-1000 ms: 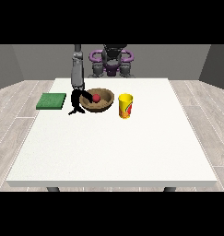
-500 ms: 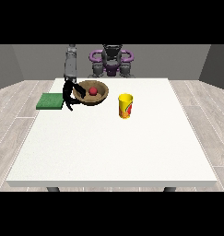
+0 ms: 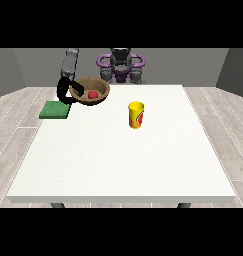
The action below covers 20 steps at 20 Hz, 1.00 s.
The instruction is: Pick the cup and pour the ball into the bowl, then pick the bowl and place it on the pad
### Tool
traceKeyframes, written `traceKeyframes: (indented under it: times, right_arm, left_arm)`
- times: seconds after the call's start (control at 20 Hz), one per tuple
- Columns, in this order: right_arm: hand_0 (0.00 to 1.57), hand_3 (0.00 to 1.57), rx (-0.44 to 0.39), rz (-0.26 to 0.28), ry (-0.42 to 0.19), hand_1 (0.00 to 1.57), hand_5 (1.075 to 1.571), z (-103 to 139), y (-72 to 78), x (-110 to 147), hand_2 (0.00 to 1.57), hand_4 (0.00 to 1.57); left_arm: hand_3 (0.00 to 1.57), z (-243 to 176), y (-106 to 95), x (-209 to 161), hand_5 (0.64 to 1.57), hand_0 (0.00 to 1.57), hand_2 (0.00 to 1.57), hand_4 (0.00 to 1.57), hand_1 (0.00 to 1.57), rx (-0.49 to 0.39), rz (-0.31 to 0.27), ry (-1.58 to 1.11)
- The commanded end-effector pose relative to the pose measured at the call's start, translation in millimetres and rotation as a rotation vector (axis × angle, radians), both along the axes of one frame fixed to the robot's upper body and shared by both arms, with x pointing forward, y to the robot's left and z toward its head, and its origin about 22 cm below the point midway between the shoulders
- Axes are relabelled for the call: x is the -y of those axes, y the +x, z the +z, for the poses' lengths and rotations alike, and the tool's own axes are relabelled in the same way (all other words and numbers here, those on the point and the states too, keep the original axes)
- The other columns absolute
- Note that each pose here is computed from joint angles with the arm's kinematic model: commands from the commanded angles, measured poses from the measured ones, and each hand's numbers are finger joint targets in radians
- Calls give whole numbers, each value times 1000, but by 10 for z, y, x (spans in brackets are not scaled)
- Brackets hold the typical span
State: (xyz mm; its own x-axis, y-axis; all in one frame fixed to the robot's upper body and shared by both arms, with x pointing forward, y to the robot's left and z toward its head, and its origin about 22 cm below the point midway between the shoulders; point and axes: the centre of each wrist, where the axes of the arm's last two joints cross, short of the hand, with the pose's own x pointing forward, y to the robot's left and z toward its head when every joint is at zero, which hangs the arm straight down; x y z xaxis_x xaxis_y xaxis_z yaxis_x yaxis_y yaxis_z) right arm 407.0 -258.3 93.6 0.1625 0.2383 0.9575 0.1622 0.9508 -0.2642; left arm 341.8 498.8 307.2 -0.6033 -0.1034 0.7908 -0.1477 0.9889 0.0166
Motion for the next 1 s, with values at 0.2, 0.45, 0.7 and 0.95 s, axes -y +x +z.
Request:
traceKeyframes:
  times: [0.2,0.45,0.7,0.95]
  right_arm:
    - [1571,1571,23,35,-126,1571,1520,143,34,326,1571,1299]
    - [1571,1571,49,-18,-94,1571,1534,98,-192,1203,1571,1297]
    - [1571,1213,114,-51,-29,1571,1535,-23,-351,1603,1571,1280]
    - [1571,779,140,-59,1,1571,1551,-72,-378,1748,1571,1293]
  left_arm:
    - [0,184,-10,64,1537,0,0,0,0,48,40,7]
    - [0,189,-102,20,1535,0,0,0,0,53,59,22]
    - [0,382,-232,-2,1534,0,0,0,0,94,56,48]
    - [0,498,-235,130,1532,0,0,202,0,146,37,53]
